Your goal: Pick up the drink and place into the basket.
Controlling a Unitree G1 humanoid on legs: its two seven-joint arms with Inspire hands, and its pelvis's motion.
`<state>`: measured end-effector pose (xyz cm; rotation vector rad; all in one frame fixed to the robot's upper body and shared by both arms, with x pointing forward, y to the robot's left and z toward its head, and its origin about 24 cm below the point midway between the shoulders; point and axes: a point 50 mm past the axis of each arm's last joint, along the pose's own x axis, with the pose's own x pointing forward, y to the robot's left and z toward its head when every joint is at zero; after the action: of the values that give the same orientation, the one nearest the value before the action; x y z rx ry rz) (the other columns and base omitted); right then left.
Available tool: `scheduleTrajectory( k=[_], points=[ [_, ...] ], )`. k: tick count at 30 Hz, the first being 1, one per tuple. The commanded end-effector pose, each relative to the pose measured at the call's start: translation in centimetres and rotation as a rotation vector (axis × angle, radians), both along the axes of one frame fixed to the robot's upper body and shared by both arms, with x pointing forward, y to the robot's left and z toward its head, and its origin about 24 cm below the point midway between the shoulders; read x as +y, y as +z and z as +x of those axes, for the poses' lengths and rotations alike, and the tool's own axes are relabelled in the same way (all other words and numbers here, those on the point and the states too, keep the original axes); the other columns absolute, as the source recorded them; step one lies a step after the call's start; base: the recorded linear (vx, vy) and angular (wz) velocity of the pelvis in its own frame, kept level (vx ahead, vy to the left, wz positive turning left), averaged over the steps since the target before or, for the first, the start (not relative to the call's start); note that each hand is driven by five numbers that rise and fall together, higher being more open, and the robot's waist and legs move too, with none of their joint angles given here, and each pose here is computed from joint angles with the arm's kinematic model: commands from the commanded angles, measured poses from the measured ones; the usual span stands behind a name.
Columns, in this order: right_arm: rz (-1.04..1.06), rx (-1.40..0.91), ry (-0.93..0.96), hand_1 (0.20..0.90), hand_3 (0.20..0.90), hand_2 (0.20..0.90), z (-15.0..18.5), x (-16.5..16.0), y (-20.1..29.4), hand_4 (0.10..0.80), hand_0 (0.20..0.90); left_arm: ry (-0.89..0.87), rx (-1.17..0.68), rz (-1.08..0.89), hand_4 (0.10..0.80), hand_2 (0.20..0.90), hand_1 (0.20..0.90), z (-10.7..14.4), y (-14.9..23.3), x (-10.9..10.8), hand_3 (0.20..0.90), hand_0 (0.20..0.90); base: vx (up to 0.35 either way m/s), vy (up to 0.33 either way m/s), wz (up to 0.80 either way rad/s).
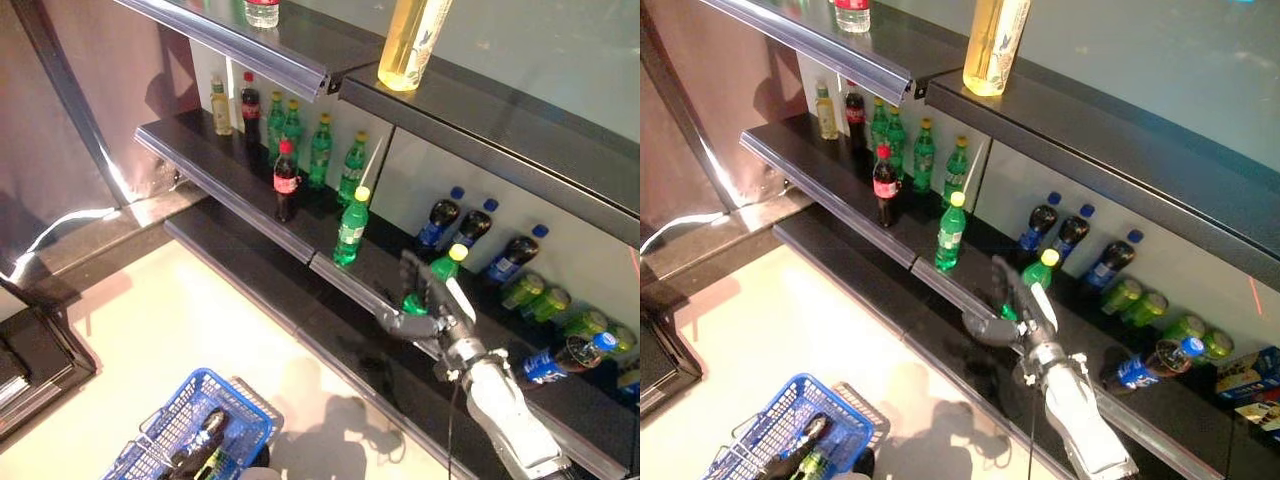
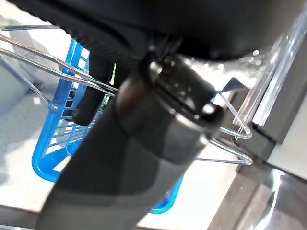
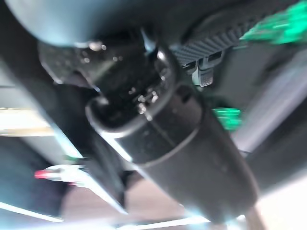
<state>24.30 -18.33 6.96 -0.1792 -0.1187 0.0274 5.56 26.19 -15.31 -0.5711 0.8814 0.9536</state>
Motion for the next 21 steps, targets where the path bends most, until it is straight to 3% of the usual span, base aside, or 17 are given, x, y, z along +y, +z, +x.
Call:
scheduleTrajectory(
  k=[1, 7, 21],
  points=[
    [0.054, -0.45, -0.179, 0.9, 0.9, 0.9, 0.7, -1.6, 8.1, 0.8, 0.9, -0.118, -0.132, -0.021, 0.1, 0.3, 0.3, 3.0, 0.2, -2.8, 0.2, 0.3, 0.06, 0.08, 0.05],
    [0.034, -0.533, -0.366, 0.9, 0.9, 0.9, -0.6, -2.7, 8.6, 0.8, 0.9, -0.124, -0.121, -0.024, 0.1, 0.3, 0.3, 2.3, 0.0, -3.2, 0.2, 0.3, 0.012, 0.017, 0.01],
    [0.038, -0.587, -0.506, 0.9, 0.9, 0.9, -2.4, -3.8, 7.9, 0.8, 0.9, -0.118, -0.129, -0.04, 0.1, 0.3, 0.3, 2.0, 0.1, -3.4, 0.2, 0.3, -0.001, -0.002, -0.01]
  ],
)
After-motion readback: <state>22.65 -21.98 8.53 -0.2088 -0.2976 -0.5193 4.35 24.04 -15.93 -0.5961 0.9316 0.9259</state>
